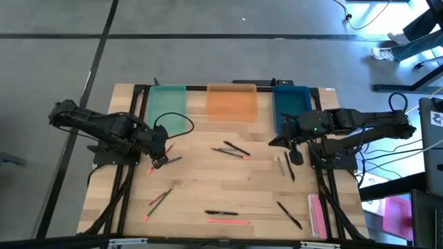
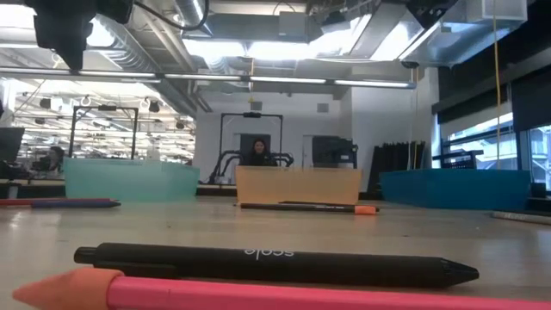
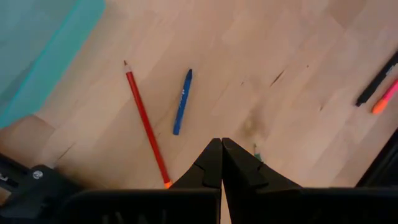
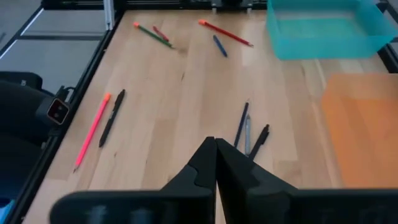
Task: Sort crayons/erasers/pens/pencils in bins
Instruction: Put the red pencil into the light blue bin
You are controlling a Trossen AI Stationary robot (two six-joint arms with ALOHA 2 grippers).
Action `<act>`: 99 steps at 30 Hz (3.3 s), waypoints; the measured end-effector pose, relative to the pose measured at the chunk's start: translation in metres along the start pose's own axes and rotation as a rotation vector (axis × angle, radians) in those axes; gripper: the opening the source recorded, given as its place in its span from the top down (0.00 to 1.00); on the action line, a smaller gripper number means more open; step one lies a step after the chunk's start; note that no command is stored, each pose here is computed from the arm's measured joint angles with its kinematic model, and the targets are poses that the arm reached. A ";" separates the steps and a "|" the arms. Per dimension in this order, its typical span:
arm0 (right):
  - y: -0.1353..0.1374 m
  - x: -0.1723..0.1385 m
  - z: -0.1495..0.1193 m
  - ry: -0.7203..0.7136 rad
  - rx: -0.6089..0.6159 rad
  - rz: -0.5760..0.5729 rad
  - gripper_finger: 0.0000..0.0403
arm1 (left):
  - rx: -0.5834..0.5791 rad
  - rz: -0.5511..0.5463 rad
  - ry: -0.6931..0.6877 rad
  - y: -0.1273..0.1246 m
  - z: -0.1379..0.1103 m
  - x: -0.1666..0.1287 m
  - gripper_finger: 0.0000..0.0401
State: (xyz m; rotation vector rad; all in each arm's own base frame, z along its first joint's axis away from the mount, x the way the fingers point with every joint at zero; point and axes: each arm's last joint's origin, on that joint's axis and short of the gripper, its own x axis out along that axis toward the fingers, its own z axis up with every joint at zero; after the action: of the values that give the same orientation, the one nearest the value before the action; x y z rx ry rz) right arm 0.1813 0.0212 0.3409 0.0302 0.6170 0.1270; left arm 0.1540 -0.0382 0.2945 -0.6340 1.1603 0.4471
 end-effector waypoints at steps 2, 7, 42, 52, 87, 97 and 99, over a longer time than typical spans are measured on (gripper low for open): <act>0.001 0.000 0.000 0.000 -0.018 0.006 0.98 | -0.001 0.003 -0.004 0.000 0.000 0.000 1.00; 0.002 0.000 0.000 0.001 -0.021 0.011 0.98 | -0.013 0.009 -0.015 0.000 0.000 0.000 0.97; 0.002 0.000 -0.003 0.026 -0.017 0.008 0.98 | -0.218 0.293 0.148 0.029 -0.015 0.110 0.77; 0.002 0.000 -0.003 0.029 -0.017 0.008 0.98 | -0.213 0.341 0.169 0.025 -0.013 0.126 0.77; 0.002 0.000 -0.004 0.037 -0.017 0.008 0.98 | -0.197 0.416 0.195 0.027 -0.017 0.160 0.77; 0.002 0.000 -0.004 0.037 -0.016 0.009 0.98 | -0.178 0.406 0.211 0.028 -0.018 0.161 0.79; 0.002 0.000 -0.004 0.037 -0.016 0.008 0.98 | -0.178 0.404 0.212 0.028 -0.018 0.161 0.81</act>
State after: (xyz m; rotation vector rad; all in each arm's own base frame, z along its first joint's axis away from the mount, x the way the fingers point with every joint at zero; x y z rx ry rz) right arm 0.1791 0.0232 0.3379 0.0148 0.6528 0.1409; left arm 0.1795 -0.0291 0.1323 -0.6100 1.4694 0.8490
